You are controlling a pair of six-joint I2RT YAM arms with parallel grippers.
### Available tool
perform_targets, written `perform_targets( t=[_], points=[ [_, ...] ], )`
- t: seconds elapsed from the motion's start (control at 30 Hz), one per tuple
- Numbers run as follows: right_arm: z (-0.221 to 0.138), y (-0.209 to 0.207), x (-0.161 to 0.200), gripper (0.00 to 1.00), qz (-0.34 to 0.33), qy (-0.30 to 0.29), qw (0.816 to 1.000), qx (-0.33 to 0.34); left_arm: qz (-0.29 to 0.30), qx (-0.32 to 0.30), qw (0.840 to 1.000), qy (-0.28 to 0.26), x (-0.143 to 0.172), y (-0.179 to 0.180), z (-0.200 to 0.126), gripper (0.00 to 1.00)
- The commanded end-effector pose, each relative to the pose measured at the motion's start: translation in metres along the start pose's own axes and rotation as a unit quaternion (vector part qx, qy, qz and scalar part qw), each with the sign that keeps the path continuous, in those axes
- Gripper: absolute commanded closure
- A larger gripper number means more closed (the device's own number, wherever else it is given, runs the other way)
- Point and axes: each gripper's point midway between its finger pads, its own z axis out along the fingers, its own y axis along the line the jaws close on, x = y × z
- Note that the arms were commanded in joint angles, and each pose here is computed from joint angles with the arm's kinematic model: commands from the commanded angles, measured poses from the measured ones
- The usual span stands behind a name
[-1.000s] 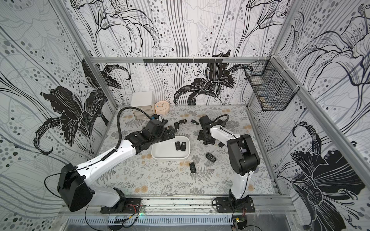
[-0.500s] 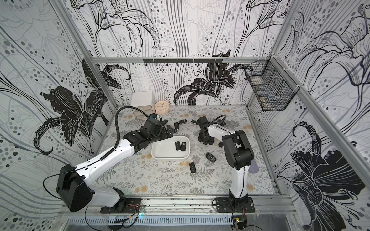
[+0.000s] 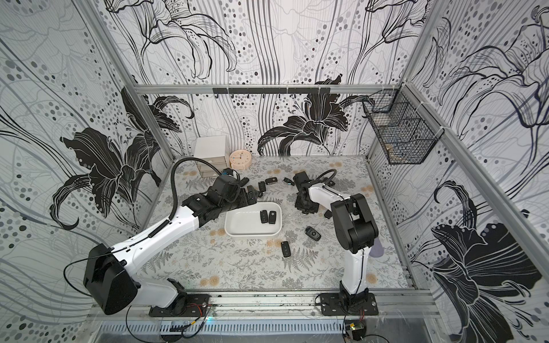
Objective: Place the car key into the storage box
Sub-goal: Pick up the car key from the center of the board, then place the car key in the storage box.
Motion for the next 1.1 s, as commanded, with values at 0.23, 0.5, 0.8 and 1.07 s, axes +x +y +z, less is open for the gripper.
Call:
perform_targets(
  t=[0.23, 0.5, 0.8, 1.07],
  points=[
    [-0.075, 0.043, 0.015, 0.66, -0.042, -0.054, 0.997, -0.03, -0.015, -0.007, 1.0, -0.018, -0.006, 0.015, -0.007, 0.01],
    [-0.097, 0.107, 0.051, 0.66, -0.073, -0.061, 0.993, -0.072, -0.022, -0.024, 0.999, -0.038, -0.009, 0.031, -0.021, 0.01],
    [-0.092, 0.164, 0.084, 0.66, -0.103, -0.047, 0.989, -0.098, -0.024, -0.028, 0.998, -0.043, 0.0, 0.048, -0.038, 0.01],
    [-0.077, 0.196, 0.1, 0.66, -0.114, -0.035, 0.987, -0.104, -0.02, -0.042, 0.998, -0.048, 0.005, 0.064, -0.055, 0.01]
  ],
)
